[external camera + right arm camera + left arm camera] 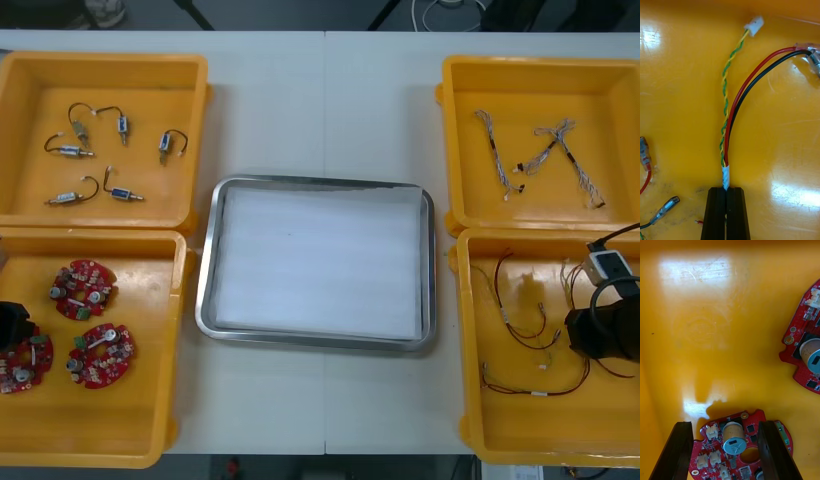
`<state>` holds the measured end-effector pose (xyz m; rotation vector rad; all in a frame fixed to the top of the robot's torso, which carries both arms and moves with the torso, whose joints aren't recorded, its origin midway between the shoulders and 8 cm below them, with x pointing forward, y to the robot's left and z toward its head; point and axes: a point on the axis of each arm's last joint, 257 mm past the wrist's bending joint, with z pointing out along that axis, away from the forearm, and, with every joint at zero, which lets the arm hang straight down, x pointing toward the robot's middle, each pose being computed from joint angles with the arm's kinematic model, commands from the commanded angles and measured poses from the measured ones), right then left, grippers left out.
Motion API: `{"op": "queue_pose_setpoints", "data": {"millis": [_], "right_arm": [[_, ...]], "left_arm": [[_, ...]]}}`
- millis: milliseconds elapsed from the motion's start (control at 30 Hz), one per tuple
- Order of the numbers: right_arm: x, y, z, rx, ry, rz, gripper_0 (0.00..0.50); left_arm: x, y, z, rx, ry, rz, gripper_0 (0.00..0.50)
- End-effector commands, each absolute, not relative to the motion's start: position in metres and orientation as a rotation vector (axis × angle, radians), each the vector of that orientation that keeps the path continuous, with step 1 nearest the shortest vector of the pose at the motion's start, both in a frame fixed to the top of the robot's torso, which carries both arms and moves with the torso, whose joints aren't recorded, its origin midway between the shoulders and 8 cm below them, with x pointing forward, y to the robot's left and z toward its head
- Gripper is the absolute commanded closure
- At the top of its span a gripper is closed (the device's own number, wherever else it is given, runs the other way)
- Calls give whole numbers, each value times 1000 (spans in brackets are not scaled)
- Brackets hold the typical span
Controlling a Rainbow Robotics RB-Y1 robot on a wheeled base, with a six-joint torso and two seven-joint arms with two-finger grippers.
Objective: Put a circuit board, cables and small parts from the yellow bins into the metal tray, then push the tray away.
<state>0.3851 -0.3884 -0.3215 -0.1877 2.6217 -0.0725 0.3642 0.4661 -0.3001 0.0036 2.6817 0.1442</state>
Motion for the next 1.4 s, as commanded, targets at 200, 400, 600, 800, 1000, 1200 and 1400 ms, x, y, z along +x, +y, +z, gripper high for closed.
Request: {"op": "queue_pose_setpoints", "data": {"millis": [200, 400, 600, 800, 1000, 1200, 1400], "right_arm": [[370, -404, -275, -236, 2613, -139, 500], [361, -402, -239, -258, 2618, -172, 500], [350, -396, -202, -313, 2621, -187, 500], [343, -386, -172, -442, 2615, -217, 500], [342, -374, -148, -571, 2581, -243, 500], [339, -358, -129, -693, 2567, -232, 500], [348, -336, -108, -789, 2476, -245, 500]], "left_arm": [[348, 487, -309, 160, 2710, 259, 0], [349, 487, -309, 165, 2702, 261, 294], [348, 486, -309, 162, 2705, 252, 500], [349, 483, -309, 160, 2703, 238, 500], [353, 479, -299, 158, 2691, 230, 500], [356, 473, -273, 146, 2704, 217, 500], [356, 461, -237, 131, 2718, 163, 500]]}}
